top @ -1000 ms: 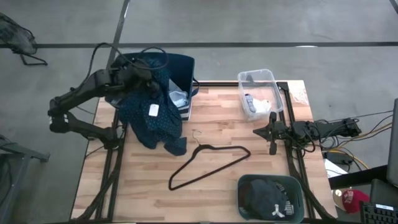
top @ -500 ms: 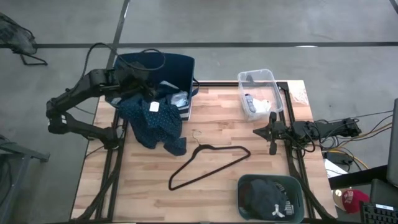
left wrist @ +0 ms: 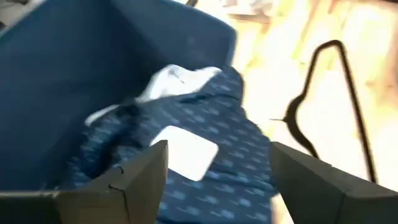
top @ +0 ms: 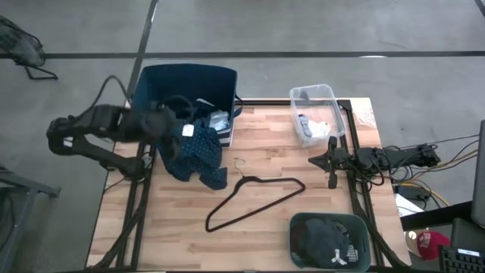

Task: Pick & Place Cloths
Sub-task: Put the blue patterned polo shirt into the laundry bin

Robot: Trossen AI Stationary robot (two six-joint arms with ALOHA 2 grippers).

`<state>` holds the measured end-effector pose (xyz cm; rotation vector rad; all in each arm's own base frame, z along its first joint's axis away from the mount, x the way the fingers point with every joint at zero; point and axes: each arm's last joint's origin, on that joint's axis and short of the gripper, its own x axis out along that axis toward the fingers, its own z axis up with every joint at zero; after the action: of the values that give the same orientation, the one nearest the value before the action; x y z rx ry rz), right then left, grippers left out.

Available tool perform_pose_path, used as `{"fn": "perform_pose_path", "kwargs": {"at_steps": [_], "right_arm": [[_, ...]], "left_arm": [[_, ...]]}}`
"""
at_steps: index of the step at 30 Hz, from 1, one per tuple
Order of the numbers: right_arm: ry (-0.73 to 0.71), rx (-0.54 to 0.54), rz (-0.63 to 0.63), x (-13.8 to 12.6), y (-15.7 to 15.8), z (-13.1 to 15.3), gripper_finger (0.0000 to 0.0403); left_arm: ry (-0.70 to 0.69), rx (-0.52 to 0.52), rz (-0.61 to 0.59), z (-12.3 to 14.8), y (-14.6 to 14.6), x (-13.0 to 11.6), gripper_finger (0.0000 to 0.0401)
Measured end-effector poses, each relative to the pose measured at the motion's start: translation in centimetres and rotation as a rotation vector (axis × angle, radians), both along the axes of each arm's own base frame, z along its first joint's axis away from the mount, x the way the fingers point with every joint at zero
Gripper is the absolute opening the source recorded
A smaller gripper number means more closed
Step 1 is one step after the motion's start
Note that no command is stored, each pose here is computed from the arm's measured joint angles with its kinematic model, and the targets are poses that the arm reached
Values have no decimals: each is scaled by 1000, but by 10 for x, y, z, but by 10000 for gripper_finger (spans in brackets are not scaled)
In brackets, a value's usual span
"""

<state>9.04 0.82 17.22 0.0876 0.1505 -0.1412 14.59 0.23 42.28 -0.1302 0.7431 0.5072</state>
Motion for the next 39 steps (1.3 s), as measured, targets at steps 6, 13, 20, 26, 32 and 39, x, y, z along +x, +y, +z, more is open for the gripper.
{"fn": "perform_pose_path", "kwargs": {"at_steps": [6,13,20,26,32,39], "right_arm": [[0,0,0,0,0,0,8],[1,0,0,0,0,0,8],[0,0,0,0,0,0,8],[0,0,0,0,0,0,8],[1,0,0,0,0,0,8],[0,0,0,0,0,0,8]], "left_arm": [[-9,-93,71,-30,-39,-6,280],[-16,-98,147,-77,-73,-15,280],[-19,-52,221,-126,-84,-25,280],[67,-35,313,-167,-79,-33,280],[35,-62,398,-199,-76,-37,276],[-73,-10,467,-220,-67,-42,275]]}}
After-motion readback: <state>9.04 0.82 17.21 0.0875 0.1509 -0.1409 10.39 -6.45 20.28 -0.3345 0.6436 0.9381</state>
